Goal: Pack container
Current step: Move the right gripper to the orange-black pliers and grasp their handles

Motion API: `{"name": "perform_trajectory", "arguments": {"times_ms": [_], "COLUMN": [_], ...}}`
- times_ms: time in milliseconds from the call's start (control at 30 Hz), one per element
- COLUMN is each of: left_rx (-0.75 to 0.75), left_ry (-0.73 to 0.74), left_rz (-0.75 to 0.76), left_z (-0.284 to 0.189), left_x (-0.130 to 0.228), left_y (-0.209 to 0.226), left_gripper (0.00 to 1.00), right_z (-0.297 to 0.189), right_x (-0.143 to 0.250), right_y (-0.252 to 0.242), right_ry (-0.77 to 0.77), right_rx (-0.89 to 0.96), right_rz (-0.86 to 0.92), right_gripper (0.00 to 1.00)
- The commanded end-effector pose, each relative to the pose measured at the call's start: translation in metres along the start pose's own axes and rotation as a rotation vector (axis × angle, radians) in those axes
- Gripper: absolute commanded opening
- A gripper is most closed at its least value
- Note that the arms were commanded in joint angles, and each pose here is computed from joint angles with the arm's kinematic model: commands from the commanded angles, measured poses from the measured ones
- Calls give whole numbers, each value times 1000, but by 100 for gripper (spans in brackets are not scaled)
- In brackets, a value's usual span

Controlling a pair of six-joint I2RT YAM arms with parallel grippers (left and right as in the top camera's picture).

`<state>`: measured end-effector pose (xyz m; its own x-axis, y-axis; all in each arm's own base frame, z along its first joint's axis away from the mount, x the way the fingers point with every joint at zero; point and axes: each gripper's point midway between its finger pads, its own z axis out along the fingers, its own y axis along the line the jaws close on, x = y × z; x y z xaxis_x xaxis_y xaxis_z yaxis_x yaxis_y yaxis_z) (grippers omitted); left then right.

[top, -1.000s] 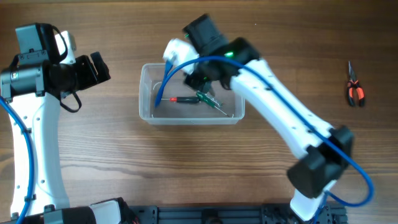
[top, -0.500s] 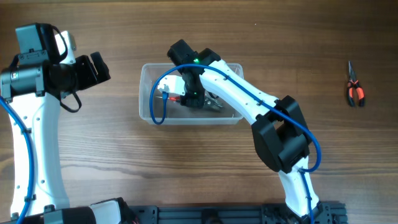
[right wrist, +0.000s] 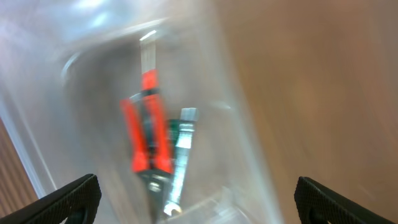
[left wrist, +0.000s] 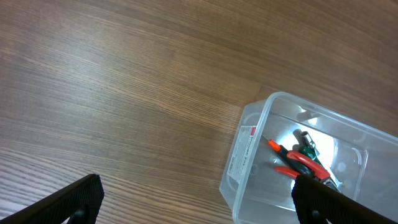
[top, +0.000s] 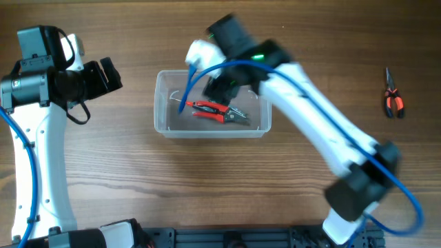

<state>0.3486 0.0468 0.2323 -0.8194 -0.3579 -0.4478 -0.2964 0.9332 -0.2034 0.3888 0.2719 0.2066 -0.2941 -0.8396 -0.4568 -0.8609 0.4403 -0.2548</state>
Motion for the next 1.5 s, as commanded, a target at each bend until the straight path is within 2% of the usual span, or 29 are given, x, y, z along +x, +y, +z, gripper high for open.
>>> {"name": "perform_trajectory", "arguments": {"times_ms": [0, 100, 267, 300, 433, 533, 933, 1467], "left_rx": [20, 20, 19, 19, 19, 19, 19, 19], "left_ry": [4, 6, 11, 11, 11, 11, 11, 11], "left_rz": [8, 8, 7, 7, 7, 7, 7, 6], "left_z": [2, 2, 2, 2, 2, 2, 2, 2], "left_x": [0, 0, 1, 1, 1, 1, 1, 1], "left_y": [-4, -4, -4, -4, -4, -4, -4, -4], "left_gripper": [100, 100, 100, 100, 100, 100, 100, 100], "right_z": [-71, -104, -135, -142, -143, -130, -35, 30], "right_x": [38, 111, 242, 283, 350, 386, 450, 480], "right_y": [-87, -139, -191, -202, -212, -214, -197, -177], "right_ry": [-39, 32, 160, 184, 239, 300, 484, 542], "right_rx": [237, 352, 473, 480, 481, 457, 270, 145], "right_rz": [363, 588, 997, 1094, 1228, 1259, 1293, 1309], "right_gripper": [100, 100, 100, 100, 100, 100, 100, 100]}}
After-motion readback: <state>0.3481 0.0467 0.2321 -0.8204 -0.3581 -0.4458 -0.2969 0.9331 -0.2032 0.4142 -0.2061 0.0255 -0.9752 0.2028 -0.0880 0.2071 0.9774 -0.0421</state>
